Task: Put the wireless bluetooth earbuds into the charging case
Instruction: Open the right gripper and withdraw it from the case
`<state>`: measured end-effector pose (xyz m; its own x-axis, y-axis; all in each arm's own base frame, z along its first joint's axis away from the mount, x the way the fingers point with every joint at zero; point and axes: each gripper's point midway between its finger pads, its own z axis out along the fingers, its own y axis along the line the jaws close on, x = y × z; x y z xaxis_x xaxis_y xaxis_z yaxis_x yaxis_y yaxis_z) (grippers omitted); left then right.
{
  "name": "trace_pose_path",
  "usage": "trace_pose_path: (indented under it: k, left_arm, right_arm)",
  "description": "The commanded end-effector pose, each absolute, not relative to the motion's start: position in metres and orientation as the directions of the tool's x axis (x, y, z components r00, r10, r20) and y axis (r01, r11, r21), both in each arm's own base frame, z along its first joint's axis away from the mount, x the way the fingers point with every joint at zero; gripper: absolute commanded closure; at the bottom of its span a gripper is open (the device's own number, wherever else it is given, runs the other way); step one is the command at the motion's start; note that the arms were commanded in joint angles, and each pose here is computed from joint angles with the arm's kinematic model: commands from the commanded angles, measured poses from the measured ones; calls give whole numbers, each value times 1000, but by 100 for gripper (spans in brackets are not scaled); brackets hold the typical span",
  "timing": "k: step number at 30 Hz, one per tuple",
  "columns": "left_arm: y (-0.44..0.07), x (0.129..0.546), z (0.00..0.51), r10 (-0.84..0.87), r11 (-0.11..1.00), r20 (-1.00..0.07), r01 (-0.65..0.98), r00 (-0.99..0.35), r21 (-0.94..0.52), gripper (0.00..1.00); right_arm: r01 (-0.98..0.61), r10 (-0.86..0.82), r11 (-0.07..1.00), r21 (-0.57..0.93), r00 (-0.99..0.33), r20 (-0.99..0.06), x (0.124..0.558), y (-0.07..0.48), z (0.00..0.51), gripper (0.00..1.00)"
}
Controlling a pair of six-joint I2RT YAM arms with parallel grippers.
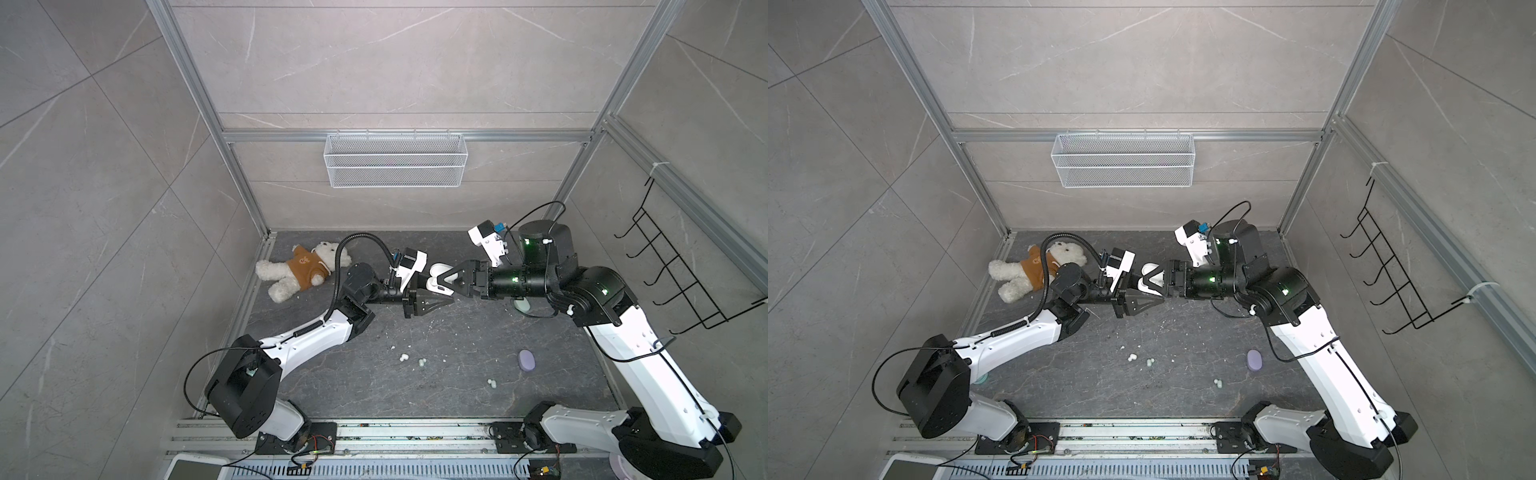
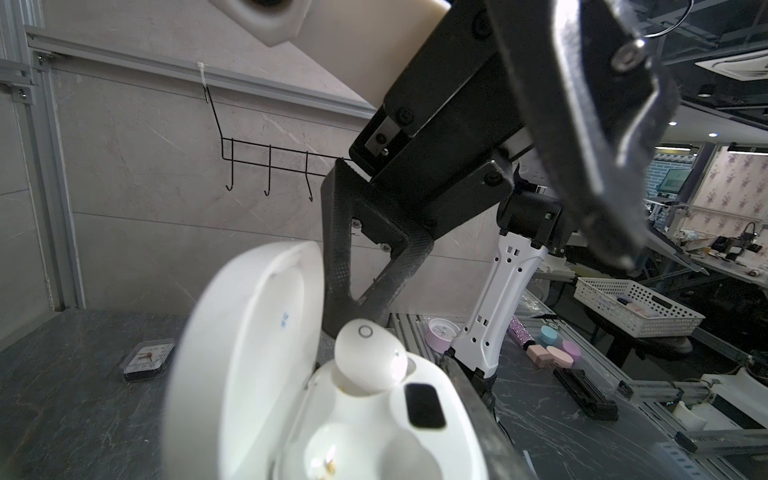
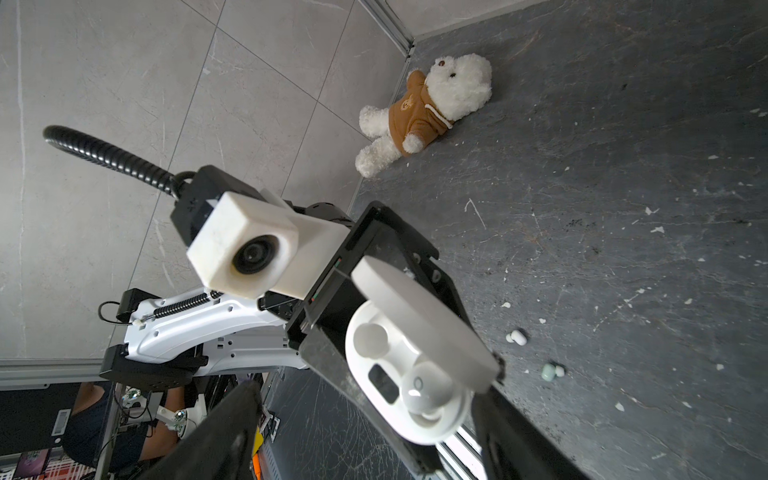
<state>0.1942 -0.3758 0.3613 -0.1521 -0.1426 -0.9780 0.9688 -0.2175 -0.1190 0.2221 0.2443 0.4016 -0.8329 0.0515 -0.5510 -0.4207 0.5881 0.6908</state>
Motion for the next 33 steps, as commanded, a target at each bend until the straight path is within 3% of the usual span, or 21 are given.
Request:
trace_pose_path:
  k: [1,7,22,33]
  left_arm:
    - [-367,171,395,-218,-264,-976,964,-28,31,87]
    - [-368,172,392,-213,-260,-977,965,-35,22,87]
    - [-375,188,372,-173,-187,-984,982,-49,-16,89]
    - [-377,191,368,-166,-181,-985,983,-51,-21,89]
  right_arm:
    - [-429,64,603,672,-814,-577,222,239,409,18]
    - [-434,55,582,688,-823,-566,216,243,409,21]
    - [-363,79,661,656,-836,-543,200,216,405,22]
    - [-378,55,577,724,-867,-496,192,239,405,25]
